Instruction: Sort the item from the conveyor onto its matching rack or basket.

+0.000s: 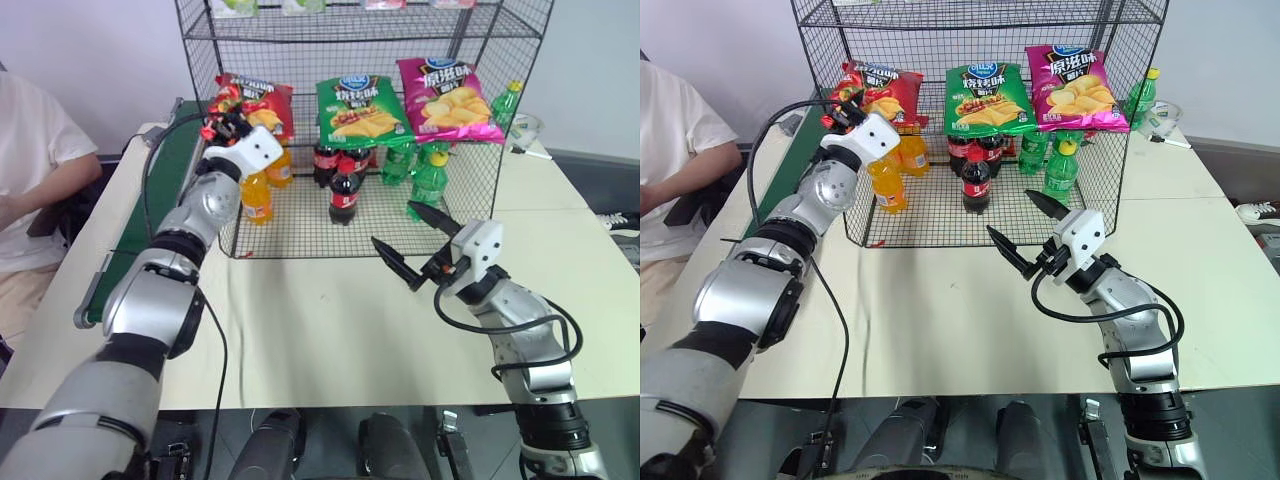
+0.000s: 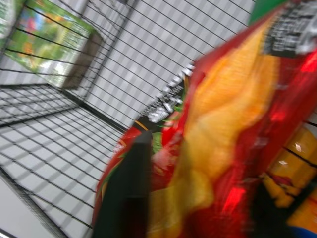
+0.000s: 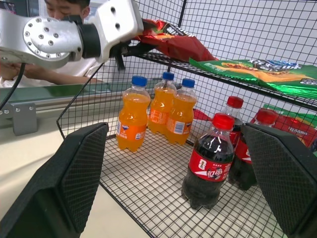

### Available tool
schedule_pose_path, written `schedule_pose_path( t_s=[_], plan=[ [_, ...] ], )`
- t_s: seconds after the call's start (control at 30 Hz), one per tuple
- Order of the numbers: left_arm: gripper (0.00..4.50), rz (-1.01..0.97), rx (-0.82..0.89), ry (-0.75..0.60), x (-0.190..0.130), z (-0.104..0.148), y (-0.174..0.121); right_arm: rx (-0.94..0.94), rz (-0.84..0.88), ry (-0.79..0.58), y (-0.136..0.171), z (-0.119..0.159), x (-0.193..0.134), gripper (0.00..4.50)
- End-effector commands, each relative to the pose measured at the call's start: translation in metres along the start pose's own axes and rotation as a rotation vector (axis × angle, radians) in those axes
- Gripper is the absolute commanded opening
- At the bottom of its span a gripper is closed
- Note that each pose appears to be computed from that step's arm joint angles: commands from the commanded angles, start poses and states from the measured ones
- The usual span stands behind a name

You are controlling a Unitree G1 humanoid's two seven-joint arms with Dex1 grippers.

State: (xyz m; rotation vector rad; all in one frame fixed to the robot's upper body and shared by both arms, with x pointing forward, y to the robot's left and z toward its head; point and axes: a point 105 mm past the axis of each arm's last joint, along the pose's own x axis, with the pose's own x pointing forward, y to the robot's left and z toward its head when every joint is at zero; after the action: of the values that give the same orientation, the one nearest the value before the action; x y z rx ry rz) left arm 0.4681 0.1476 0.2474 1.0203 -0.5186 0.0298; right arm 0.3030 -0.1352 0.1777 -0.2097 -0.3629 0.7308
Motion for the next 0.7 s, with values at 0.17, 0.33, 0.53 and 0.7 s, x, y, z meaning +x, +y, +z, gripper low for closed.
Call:
schedule_pose_path(
  t_s=[0.17, 0.33, 0.53, 0.7],
  plan=[
    [3.59, -0.057, -0.110, -0.097, -0.008, 0.011, -0.003, -0.016, 0.016, -0.036, 0.001, 0.012, 0.003, 4.50],
    [3.59, -0.045, -0.087, -0.170, -0.022, 0.017, 0.011, -0.011, 0.017, -0.034, 0.001, 0.010, 0.003, 4.50],
    [3.59, -0.057, -0.130, -0.206, -0.060, 0.022, 0.023, -0.007, 0.031, -0.038, 0.000, 0.009, 0.007, 4.50],
    [3.59, -0.143, -0.375, -0.246, -0.098, 0.032, 0.025, -0.009, 0.033, -0.035, -0.001, 0.009, 0.005, 4.50]
  ],
)
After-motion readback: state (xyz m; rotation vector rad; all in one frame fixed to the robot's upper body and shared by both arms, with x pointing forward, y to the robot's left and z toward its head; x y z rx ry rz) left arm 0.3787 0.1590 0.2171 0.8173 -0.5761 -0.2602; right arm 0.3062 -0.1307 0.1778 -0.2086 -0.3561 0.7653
